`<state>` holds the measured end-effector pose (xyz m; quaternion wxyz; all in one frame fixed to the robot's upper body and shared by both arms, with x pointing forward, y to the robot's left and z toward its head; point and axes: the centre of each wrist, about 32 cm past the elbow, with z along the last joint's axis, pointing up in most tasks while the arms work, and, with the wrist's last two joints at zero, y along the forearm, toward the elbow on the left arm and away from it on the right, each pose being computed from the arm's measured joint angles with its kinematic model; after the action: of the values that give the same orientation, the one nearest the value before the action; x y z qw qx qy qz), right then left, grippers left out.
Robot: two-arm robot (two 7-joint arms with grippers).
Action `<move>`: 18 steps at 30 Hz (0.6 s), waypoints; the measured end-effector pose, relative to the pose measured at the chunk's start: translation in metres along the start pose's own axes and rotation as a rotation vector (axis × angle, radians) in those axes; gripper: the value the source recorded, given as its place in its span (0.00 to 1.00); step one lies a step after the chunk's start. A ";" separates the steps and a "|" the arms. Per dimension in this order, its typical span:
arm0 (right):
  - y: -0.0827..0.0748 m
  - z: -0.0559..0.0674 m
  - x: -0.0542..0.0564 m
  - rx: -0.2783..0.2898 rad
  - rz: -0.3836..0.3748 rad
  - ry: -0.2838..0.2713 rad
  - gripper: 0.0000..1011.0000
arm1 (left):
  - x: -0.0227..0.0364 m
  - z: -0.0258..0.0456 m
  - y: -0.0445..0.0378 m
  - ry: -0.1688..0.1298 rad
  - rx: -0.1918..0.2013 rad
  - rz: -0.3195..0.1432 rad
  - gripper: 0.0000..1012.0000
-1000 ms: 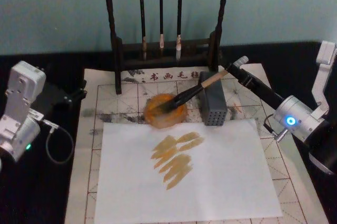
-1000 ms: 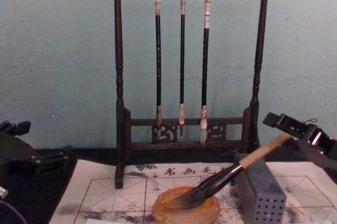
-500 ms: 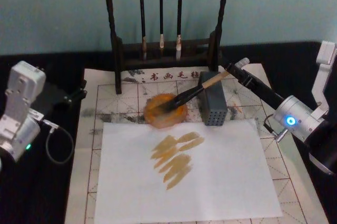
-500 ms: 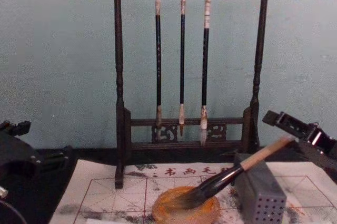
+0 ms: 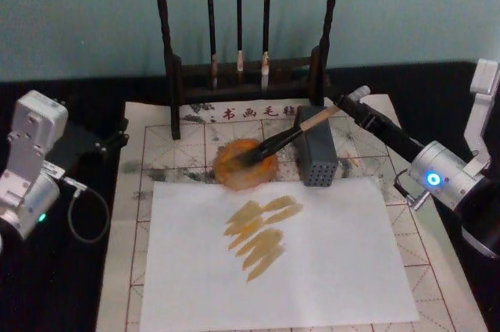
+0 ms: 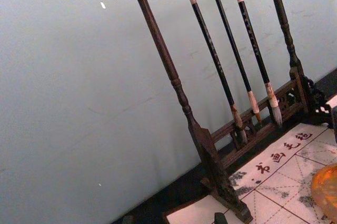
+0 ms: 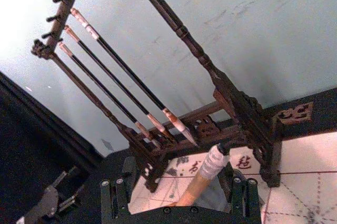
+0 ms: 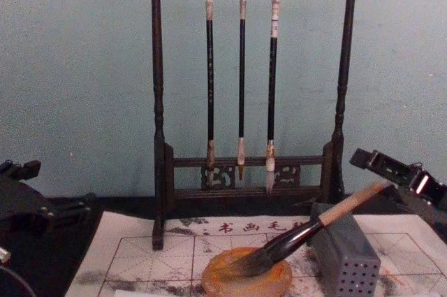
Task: Pick up the brush from the inkstone, write on the paper, then place the brush back to its original position.
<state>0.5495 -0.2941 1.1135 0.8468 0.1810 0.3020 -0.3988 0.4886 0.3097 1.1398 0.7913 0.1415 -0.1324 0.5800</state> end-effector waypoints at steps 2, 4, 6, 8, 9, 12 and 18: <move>-0.002 0.001 0.000 -0.007 -0.009 -0.015 0.99 | 0.0000 0.0000 0.0000 0.000 0.000 0.000 0.99; -0.004 0.002 0.000 -0.017 -0.025 -0.040 0.99 | 0.0000 0.0000 0.0000 0.000 0.000 0.000 0.99; -0.006 0.003 -0.001 -0.024 -0.036 -0.056 0.99 | 0.0000 0.0000 0.0000 0.000 0.000 0.000 0.99; -0.009 0.005 -0.001 -0.033 -0.051 -0.080 0.99 | 0.0000 0.0000 0.0000 0.000 0.000 0.000 0.99; -0.010 0.006 -0.001 -0.036 -0.056 -0.089 0.99 | 0.0000 0.0000 0.0000 0.000 0.000 0.000 0.99; -0.013 0.008 -0.001 -0.048 -0.074 -0.118 0.99 | 0.0000 0.0000 0.0000 0.000 0.000 0.000 0.99; -0.019 0.015 -0.005 -0.083 -0.097 -0.192 0.99 | 0.0000 0.0000 0.0000 0.000 0.000 0.000 0.99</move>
<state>0.5380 -0.3113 1.1267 0.8584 0.0921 0.2439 -0.4419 0.4886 0.3097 1.1398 0.7913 0.1414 -0.1324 0.5799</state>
